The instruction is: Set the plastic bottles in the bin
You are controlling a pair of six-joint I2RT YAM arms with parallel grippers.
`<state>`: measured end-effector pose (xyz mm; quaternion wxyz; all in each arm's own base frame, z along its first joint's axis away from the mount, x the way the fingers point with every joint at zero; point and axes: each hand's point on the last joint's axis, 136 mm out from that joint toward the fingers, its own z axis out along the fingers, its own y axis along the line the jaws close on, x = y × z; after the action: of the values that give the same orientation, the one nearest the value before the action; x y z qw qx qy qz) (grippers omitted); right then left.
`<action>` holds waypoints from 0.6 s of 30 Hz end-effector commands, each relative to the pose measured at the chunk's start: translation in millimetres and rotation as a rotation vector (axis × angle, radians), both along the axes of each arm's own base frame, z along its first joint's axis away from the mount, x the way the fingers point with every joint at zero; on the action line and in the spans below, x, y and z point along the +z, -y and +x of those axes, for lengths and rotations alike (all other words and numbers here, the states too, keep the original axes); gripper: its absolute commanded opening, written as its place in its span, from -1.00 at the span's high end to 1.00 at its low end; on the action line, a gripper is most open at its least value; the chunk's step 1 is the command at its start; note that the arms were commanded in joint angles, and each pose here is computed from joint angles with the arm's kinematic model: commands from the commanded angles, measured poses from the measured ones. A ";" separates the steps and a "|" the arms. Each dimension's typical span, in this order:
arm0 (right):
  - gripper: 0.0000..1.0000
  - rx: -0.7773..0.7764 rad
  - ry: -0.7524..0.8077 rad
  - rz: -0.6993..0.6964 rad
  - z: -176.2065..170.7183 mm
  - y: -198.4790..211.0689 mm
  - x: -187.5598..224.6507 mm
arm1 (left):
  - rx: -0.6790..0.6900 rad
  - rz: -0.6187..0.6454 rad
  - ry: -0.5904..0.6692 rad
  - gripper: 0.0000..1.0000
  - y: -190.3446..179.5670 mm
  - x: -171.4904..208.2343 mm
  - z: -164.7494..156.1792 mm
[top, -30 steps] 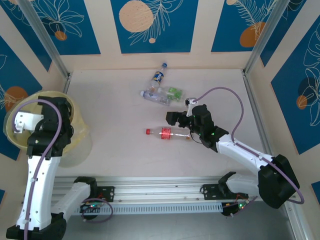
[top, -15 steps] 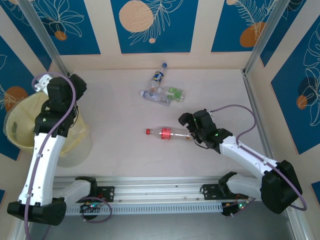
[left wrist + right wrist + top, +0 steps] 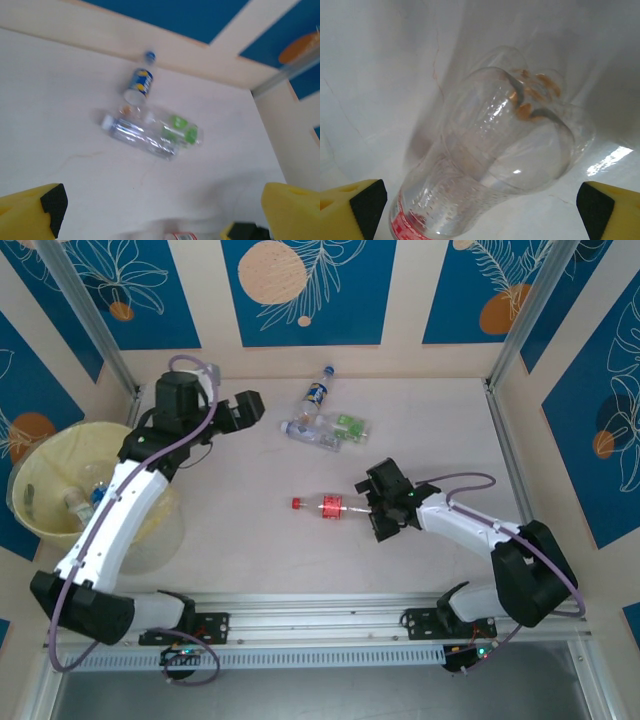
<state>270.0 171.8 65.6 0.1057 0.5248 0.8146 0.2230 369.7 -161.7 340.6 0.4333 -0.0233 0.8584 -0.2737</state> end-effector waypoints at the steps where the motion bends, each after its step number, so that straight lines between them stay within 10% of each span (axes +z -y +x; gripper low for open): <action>1: -0.99 -0.102 -0.030 -0.037 3.3 8.7 -4.2 | -0.117 -0.004 0.003 -0.99 26.5 3.3 -2.0; 18: -0.70 -0.135 -0.056 -0.095 25.8 4.8 -38.3 | -0.256 0.054 -0.099 -0.99 49.2 -60.3 4.8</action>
<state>273.6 164.7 26.8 0.0865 0.5829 0.7937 0.1508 379.0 -199.3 284.9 0.3679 0.0388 0.8813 -0.2941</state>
